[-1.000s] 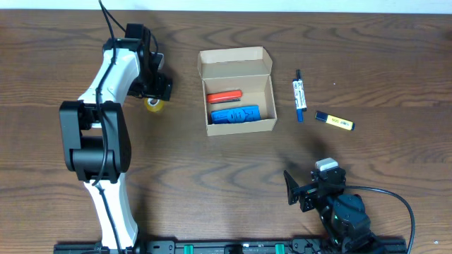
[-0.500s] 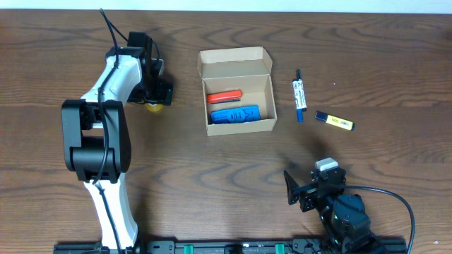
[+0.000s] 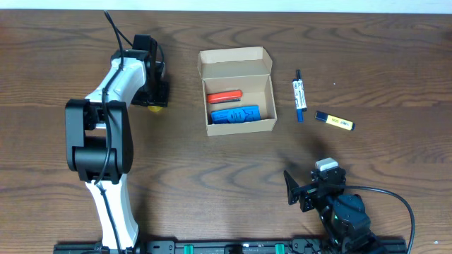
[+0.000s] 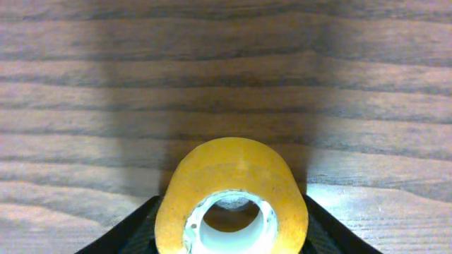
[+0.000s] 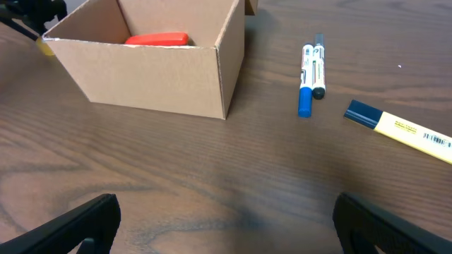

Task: Pack container
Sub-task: 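Close the left gripper on the tape roll, then lift the tape roll and carry it over the box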

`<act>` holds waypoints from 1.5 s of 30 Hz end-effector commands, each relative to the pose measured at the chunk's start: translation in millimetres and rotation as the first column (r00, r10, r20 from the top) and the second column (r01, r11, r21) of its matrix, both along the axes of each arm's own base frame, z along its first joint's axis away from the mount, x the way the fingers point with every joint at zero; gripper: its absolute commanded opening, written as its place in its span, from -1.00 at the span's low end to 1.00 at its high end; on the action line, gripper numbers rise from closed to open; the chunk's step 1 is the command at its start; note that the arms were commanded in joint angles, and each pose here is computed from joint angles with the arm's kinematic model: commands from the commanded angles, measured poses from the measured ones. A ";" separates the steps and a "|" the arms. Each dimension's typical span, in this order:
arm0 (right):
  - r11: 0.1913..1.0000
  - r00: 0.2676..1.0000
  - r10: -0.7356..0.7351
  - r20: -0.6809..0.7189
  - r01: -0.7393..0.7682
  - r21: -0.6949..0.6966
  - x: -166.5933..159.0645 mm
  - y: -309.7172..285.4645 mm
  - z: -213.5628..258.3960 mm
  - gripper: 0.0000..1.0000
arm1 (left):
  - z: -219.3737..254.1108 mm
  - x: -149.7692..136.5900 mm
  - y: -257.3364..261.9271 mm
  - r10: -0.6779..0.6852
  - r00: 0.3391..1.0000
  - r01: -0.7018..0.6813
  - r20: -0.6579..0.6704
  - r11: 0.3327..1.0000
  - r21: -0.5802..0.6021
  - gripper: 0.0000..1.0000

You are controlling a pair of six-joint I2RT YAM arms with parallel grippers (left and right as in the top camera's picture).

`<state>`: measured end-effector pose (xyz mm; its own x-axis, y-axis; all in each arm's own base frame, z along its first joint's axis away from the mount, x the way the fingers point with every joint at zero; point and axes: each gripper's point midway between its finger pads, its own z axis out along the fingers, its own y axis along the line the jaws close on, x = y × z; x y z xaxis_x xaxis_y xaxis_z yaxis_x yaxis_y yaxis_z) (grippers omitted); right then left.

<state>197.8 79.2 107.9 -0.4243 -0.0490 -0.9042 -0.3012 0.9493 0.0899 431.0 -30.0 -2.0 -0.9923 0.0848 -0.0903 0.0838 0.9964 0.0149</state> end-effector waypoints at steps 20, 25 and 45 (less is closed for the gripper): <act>1.000 1.000 0.001 0.002 -0.001 0.005 -0.4 1.0 -0.2 0.98 | 94.8 30.8 -4.0 0.014 0.980 -0.019 0.197 0.999 0.026 -0.14; 1.000 1.000 0.001 0.002 -0.001 0.005 -0.4 1.0 -0.3 0.99 | 142.8 30.5 -37.6 -0.059 0.951 0.058 0.305 0.998 0.013 -0.12; 1.000 1.000 0.001 0.001 -0.001 0.005 -0.5 1.0 -0.4 0.98 | 189.4 -39.3 -246.9 -0.449 0.780 0.537 0.437 0.838 -0.098 -0.14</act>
